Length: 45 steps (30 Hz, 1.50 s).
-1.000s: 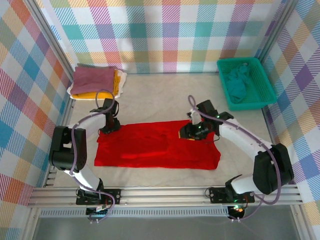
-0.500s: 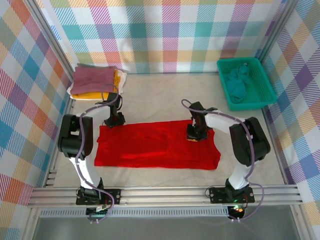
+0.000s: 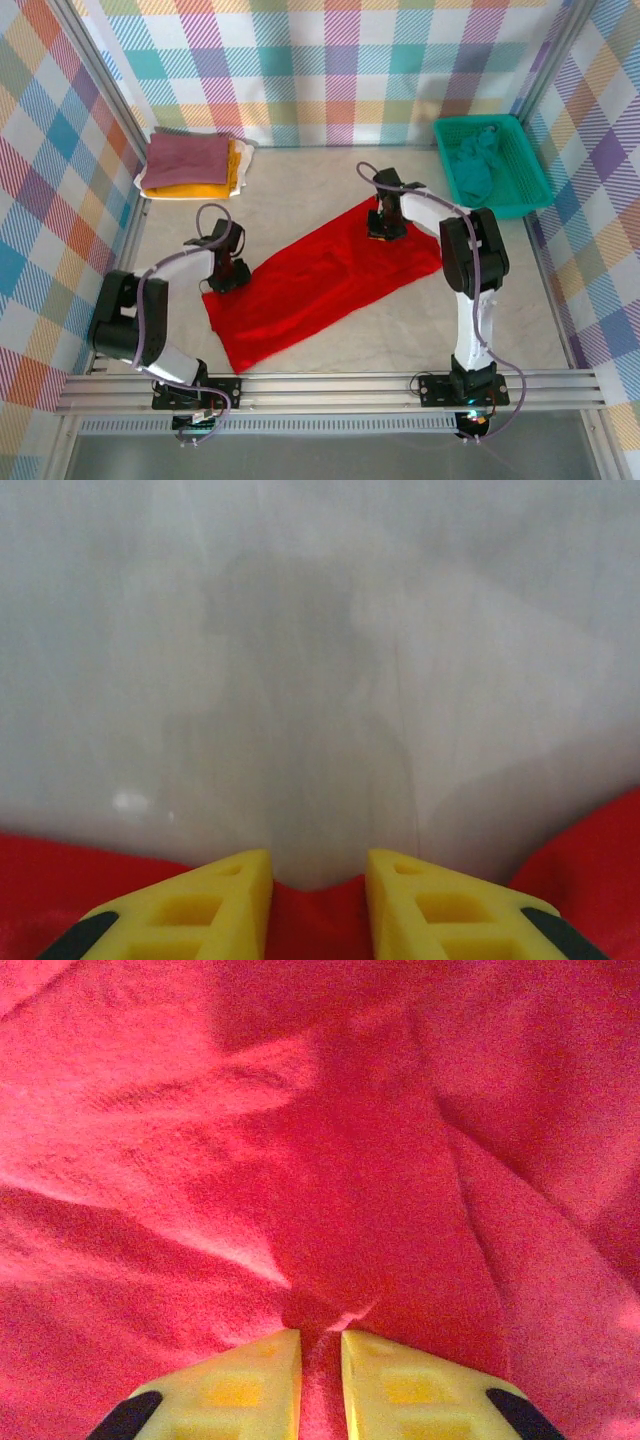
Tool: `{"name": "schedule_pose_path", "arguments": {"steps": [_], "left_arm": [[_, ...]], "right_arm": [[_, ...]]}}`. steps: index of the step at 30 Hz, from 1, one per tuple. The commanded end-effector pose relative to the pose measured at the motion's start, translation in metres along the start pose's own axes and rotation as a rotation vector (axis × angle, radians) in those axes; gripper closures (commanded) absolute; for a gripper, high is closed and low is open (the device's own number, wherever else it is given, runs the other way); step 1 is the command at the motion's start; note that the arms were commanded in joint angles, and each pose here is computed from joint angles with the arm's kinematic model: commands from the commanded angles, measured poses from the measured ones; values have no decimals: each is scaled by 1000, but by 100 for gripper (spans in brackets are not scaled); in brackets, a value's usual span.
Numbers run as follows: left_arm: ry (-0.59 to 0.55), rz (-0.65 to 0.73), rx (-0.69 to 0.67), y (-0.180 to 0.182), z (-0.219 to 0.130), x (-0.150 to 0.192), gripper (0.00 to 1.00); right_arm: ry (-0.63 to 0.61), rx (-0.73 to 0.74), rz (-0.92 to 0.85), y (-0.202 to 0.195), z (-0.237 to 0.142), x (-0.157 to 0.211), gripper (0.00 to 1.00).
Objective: Fold and stack the t-shirts
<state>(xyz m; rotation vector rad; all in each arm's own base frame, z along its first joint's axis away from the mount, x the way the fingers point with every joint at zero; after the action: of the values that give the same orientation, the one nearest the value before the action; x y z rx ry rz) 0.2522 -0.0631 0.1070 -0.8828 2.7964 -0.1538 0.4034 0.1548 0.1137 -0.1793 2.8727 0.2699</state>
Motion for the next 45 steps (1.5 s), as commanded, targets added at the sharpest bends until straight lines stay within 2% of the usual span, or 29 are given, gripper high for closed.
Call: {"name": "schedule_pose_path", "arguments": {"steps": [1, 4, 7, 9, 13, 18, 23, 26, 30, 36, 40, 43, 45], "left_arm": [[76, -52, 6, 6, -7, 29, 70], [71, 7, 7, -3, -16, 33, 70], [16, 40, 23, -12, -33, 22, 70], [-24, 69, 99, -26, -41, 14, 69], [-67, 172, 137, -63, -36, -12, 71], [-37, 256, 111, -103, -4, -38, 73], [15, 248, 74, -100, 29, -33, 73], [52, 223, 53, -85, 38, -20, 73], [70, 159, 35, -56, 34, 0, 73], [147, 80, 72, -29, 18, 35, 72], [191, 116, 143, -37, -1, 60, 71], [212, 143, 201, -44, -12, 65, 71], [183, 167, 215, -47, -21, 62, 71]], "right_arm": [[-66, 32, -36, -25, -11, -33, 75], [-126, -67, -37, -27, -39, -46, 73], [-193, -113, 0, -23, -72, -30, 69], [-201, -140, 61, -22, -78, -12, 68], [-99, -161, 148, -26, -54, 10, 71], [-22, -110, 212, -31, -24, 19, 73], [37, -134, 183, -21, 5, 12, 73], [69, -138, 153, -13, 23, 2, 74], [63, -173, 146, -8, 47, -24, 74], [-38, -363, 96, 15, 61, -97, 74], [-133, -446, 13, 32, 42, -142, 74], [-179, -452, -9, 37, 11, -154, 73], [-199, -445, -4, 39, -10, -151, 72]]}}
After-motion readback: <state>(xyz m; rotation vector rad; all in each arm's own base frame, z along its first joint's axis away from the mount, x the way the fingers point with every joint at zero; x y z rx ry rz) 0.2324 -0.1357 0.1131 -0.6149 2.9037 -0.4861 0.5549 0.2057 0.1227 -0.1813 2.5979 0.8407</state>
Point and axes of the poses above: each hand's point on the last joint's axis, 136 mm out from that joint toward the fingers, its own z axis out along the fingers, its own y axis along the line the jaws close on, x = y × z, the point moved 9 cm from there along -z, back along the fingers, and after that the axes turned 11 degrees about -z, right-handed, at the moved point
